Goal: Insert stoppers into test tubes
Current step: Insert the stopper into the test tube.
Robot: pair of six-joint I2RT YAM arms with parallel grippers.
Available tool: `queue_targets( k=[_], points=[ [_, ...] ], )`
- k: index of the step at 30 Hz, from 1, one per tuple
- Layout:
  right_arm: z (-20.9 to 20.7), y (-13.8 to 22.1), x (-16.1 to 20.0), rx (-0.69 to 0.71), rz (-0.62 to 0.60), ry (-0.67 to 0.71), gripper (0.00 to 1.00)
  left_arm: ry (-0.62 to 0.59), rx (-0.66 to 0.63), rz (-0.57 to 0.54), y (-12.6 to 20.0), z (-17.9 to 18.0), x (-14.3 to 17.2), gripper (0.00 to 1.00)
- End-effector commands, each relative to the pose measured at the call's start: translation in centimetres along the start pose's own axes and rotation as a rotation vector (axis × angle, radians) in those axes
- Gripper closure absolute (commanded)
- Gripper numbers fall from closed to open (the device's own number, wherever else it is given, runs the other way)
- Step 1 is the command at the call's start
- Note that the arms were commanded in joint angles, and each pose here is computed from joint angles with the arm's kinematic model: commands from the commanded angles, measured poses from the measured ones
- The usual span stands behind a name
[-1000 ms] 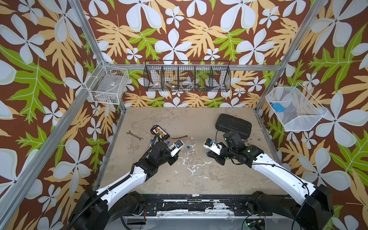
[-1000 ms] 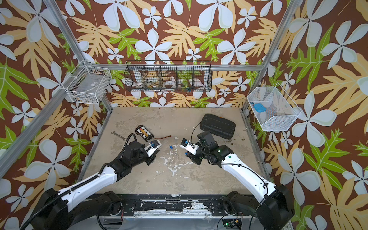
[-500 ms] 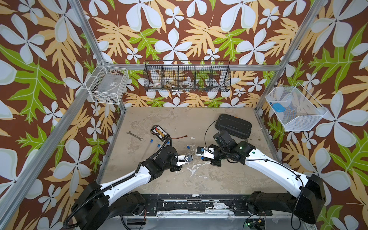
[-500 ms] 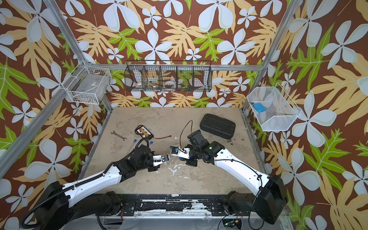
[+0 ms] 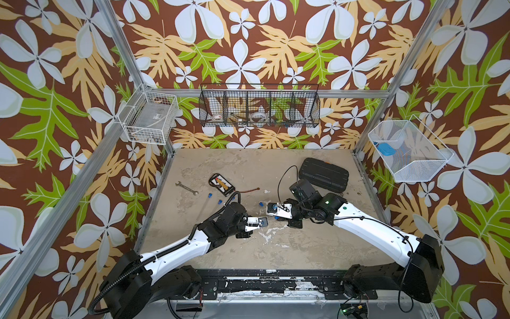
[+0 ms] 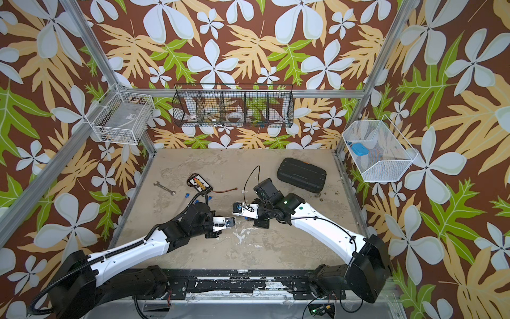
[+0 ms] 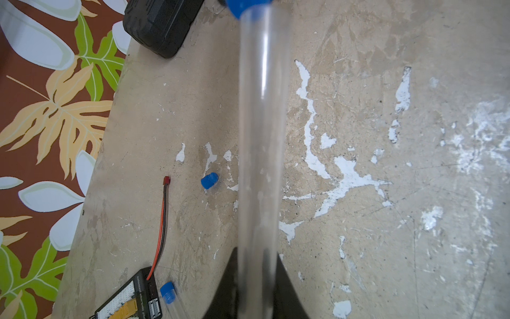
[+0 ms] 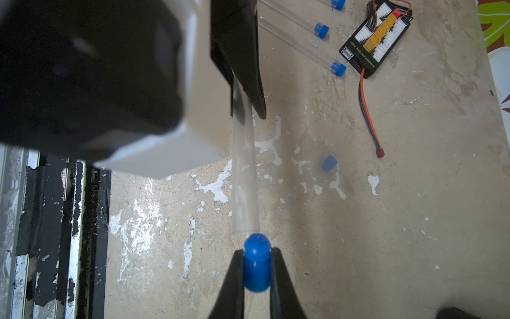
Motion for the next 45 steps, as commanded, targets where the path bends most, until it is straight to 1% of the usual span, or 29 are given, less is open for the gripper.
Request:
queue_targets(
  k=[1,23,32,35,45],
  points=[
    [0.0,0.1,0.0,0.004,0.008,-0.004,0.90,0.000,0.000,-0.005,0.1,0.1,-0.2,1.00],
    [0.4,-0.8,-0.4,-0.042,0.005,0.004,0.90,0.037,-0.003,-0.013,-0.3,0.7,-0.6,1.00],
    [0.3,-0.9,-0.2,-0.027,0.020,-0.003,0.90,0.047,-0.011,-0.019,-0.1,0.9,-0.8,1.00],
    [0.0,-1.0,-0.6,-0.028,0.019,-0.016,0.90,0.004,-0.032,-0.023,0.3,1.1,-1.3,1.00],
    [-0.6,-0.9,-4.1,-0.108,-0.054,-0.102,0.90,-0.282,-0.097,0.023,0.9,0.7,-2.5,1.00]
  ],
)
Point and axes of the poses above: each gripper's point midway between its finger pads, its own y axis back along the fingers, its own z axis along the line the jaws close on, x = y × z, the point moved 5 cm from there along y, back along the fingers, and after that the axes turned 8 degrees about -y, right-handed, at the moved point
